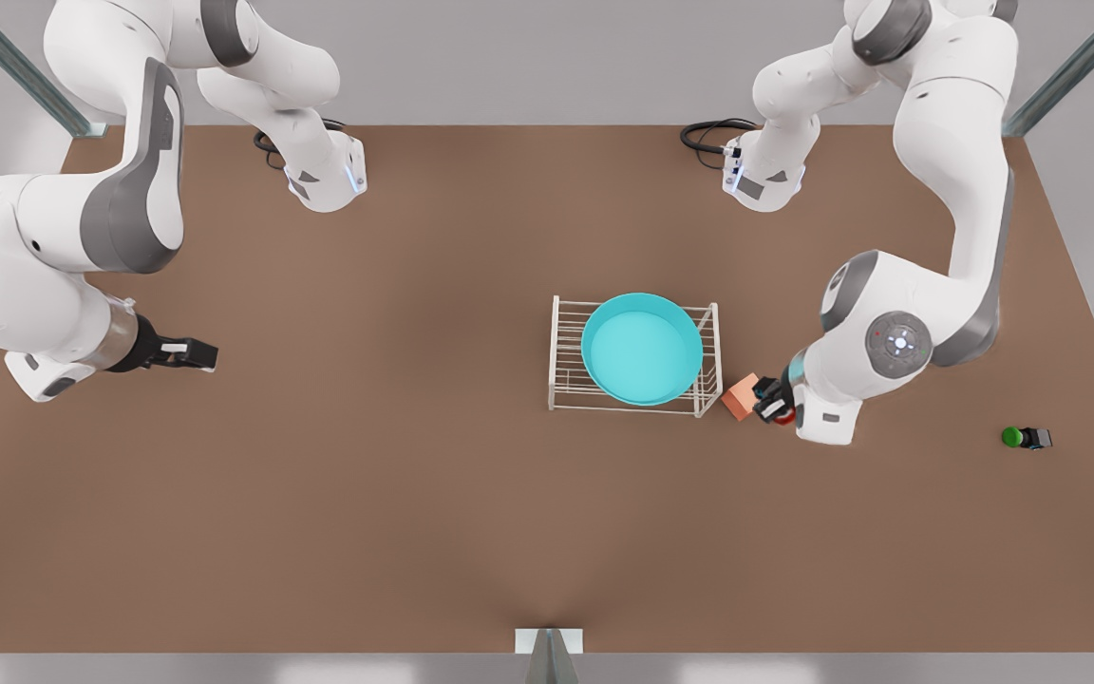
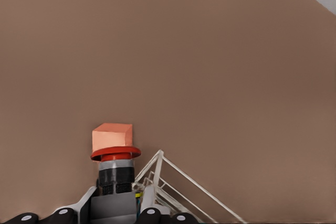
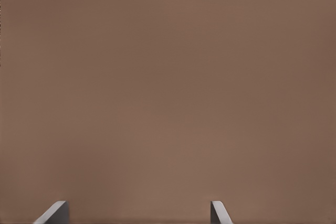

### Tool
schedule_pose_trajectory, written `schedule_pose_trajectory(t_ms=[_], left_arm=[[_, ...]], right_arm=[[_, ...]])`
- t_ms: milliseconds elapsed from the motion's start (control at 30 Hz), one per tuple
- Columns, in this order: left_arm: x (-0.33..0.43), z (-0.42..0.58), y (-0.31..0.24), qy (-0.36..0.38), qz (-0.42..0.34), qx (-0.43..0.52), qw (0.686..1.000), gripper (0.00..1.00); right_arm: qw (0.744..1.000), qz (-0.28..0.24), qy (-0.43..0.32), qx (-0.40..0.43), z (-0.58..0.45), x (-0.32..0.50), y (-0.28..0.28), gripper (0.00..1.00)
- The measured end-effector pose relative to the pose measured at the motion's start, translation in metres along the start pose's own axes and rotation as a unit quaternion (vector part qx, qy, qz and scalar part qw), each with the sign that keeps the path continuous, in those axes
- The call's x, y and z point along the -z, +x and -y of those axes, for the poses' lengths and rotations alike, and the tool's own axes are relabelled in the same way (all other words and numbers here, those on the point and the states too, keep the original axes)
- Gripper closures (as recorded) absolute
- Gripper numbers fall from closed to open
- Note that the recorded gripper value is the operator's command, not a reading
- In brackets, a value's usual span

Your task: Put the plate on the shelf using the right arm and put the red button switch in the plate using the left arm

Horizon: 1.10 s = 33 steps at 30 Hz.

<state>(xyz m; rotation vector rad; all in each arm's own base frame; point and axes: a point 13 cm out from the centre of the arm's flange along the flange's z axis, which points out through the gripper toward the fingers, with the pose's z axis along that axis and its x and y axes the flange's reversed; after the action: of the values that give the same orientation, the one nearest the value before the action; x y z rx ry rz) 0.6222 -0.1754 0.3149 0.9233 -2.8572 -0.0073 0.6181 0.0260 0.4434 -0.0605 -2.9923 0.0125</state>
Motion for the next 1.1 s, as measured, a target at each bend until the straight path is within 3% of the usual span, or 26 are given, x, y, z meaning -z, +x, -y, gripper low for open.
schedule_pose_trajectory(t_ms=[333,500,633,667,700,833,1000,1100], left_arm=[[-0.031,0.068,0.16,-0.054,-0.017,-0.035,0.998,0.49],[-0.052,0.082,0.188,-0.071,-0.006,-0.02,0.997,0.48],[-0.067,0.085,0.181,-0.078,0.004,0.01,0.997,0.48],[-0.069,0.085,0.18,-0.078,0.007,0.017,0.997,0.44],[-0.071,0.086,0.178,-0.078,0.011,0.023,0.997,0.0],[-0.069,0.085,0.163,-0.074,0.029,0.05,0.996,0.0],[-0.007,-0.009,0.016,-0.049,0.035,0.147,0.987,0.0],[0.005,-0.061,-0.044,-0.044,0.027,0.152,0.987,0.0]], right_arm=[[1.0,0.001,0.0,0.019,-0.004,0.0,0.0,0.0],[1.0,0.002,0.0,0.024,-0.005,0.0,-0.001,0.0],[1.0,0.002,0.0,0.026,-0.005,0.0,-0.001,0.0],[1.0,0.002,0.0,0.026,-0.004,0.0,-0.001,0.0],[1.0,0.002,-0.001,0.027,-0.004,0.0,-0.001,0.0],[1.0,0.003,-0.001,0.028,-0.004,0.0,-0.001,0.0],[1.0,0.003,0.0,0.028,-0.003,0.001,-0.001,0.0],[1.0,0.003,0.0,0.03,-0.005,0.001,-0.001,0.0]])
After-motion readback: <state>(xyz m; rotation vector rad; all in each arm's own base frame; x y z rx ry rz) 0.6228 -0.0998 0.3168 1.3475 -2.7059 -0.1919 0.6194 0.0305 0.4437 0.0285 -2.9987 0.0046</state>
